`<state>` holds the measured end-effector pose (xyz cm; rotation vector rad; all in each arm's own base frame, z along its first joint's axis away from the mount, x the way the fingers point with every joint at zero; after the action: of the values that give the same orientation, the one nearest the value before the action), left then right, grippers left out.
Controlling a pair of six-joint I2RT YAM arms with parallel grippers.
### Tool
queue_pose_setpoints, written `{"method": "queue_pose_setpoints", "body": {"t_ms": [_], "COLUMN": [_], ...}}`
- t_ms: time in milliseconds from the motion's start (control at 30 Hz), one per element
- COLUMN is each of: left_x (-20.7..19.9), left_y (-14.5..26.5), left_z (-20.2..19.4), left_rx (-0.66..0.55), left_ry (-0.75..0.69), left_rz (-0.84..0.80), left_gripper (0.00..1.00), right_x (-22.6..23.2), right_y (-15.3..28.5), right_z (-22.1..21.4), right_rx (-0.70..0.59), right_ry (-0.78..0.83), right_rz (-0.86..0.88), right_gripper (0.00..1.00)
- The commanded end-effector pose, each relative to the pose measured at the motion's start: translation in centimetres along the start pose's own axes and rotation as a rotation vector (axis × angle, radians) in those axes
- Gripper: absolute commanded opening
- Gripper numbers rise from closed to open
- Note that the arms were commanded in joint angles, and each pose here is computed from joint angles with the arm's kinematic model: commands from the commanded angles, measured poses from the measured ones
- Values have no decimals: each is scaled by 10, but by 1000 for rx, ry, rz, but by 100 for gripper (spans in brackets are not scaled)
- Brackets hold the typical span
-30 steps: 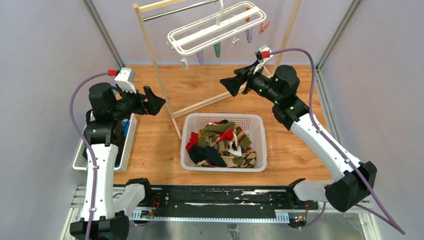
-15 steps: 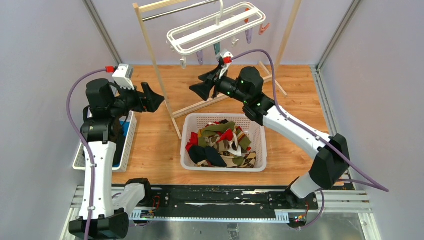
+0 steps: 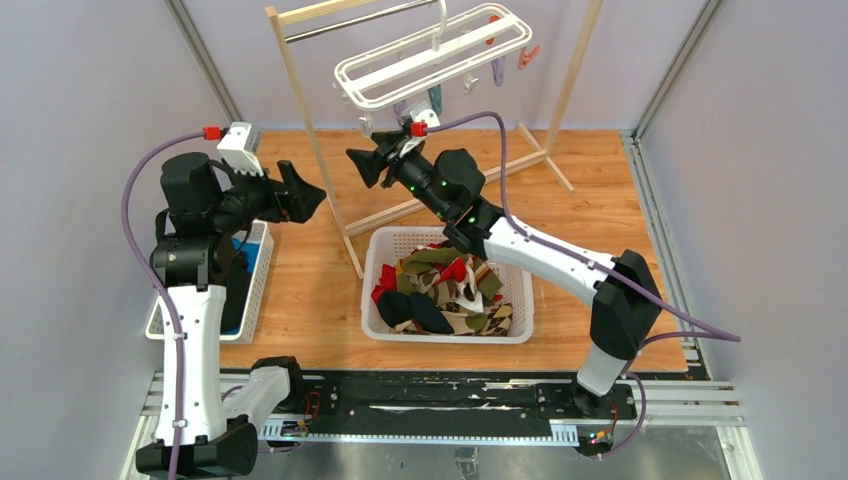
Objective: Clip the socks to the hanger
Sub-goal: Open the clamp at the hanger.
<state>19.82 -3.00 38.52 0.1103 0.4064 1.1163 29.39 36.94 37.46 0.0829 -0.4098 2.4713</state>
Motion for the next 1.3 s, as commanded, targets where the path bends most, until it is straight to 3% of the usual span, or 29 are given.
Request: {"method": "queue_pose_setpoints", "body": {"t_ms": [0, 300, 967, 1033, 1267], "left_x": [-5, -10, -14, -15, -17], "left_y": [7, 10, 13, 14, 17], "left_z": [6, 16, 17, 18, 18], "left_rx": [9, 7, -5, -7, -17], "left_ry": [10, 14, 15, 13, 5], "left_rz": [-16, -43, -58, -59, -62], "left_gripper": [95, 98, 100, 100, 100], "right_x": [-4, -8, 8, 7, 4], "right_y": [-5, -20, -22, -21, -10], "right_z": [23, 19, 13, 13, 17], "right_rx": [-162, -185, -232, -232, -240], "right_ry": [110, 204, 300, 296, 254], "right_rz": [-235, -382, -398, -405, -401], "right_gripper": [57, 57, 46, 42, 15]}}
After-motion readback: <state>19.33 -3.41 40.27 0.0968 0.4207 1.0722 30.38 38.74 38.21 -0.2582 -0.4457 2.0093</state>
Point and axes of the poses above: each gripper's point midway between its finger pads, its own y axis back along the fingers, its own x axis along the line the jaws close on, z = x × y, the point moved 9 cm from there along y, back along the fingers, and after that the axes turned 2 degrees about -y, right-handed, at the moved point
